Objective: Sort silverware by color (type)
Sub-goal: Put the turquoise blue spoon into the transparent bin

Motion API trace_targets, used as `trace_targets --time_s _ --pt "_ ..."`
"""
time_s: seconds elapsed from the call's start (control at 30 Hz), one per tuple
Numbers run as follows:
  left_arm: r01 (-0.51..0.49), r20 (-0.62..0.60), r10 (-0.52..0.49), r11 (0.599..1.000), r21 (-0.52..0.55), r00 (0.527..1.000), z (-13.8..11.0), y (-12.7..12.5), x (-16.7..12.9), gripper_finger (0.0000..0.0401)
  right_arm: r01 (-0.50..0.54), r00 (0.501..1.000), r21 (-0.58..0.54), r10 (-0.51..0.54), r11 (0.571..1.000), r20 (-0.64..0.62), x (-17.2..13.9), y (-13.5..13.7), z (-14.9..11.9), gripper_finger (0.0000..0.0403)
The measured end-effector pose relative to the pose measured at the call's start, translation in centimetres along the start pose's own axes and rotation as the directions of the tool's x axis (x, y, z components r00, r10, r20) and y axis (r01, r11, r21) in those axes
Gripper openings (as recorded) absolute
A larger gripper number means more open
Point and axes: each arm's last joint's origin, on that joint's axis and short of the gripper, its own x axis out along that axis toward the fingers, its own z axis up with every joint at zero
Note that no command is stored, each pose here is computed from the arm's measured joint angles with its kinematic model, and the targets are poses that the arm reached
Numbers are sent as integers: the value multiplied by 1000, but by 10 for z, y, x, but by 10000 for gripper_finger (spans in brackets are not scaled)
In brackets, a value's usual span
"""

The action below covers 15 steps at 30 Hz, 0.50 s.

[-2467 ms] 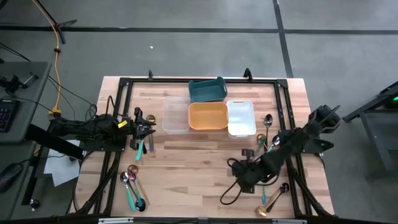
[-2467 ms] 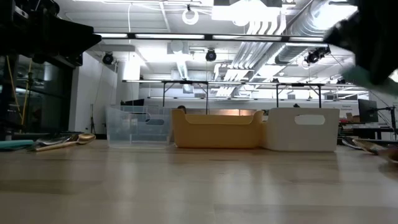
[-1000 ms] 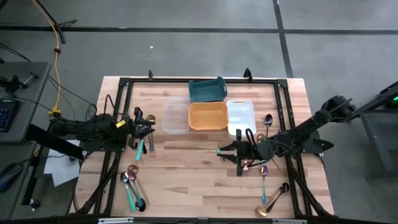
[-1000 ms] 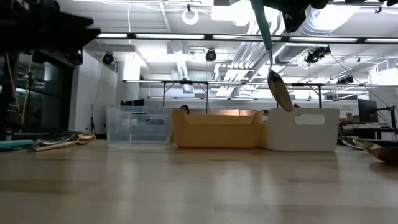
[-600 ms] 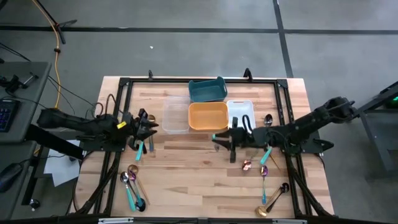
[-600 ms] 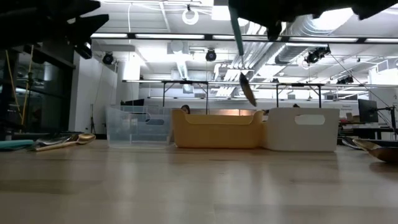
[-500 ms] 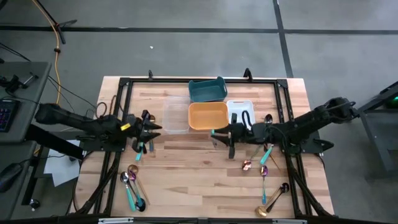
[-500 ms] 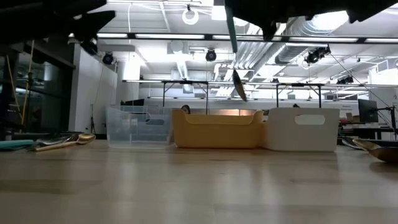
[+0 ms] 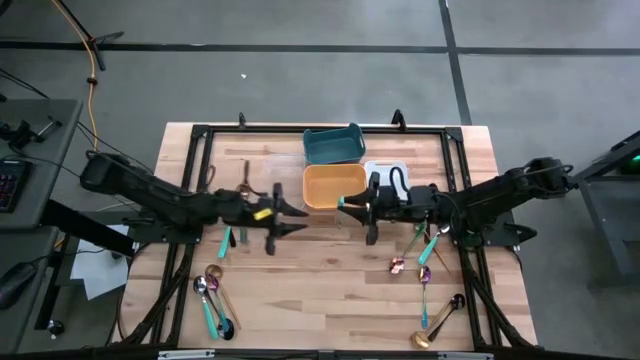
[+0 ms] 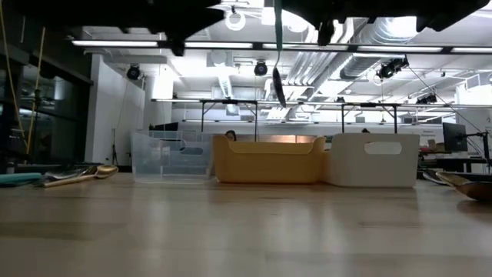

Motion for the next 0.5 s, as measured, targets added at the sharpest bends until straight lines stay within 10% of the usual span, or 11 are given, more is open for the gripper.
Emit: trace_targets --time_s 0.5 --pt "-12 -19 12 1000 12 1000 -9 -5 41 131 -23 1000 0 23 1000 -19 33 23 -11 67"
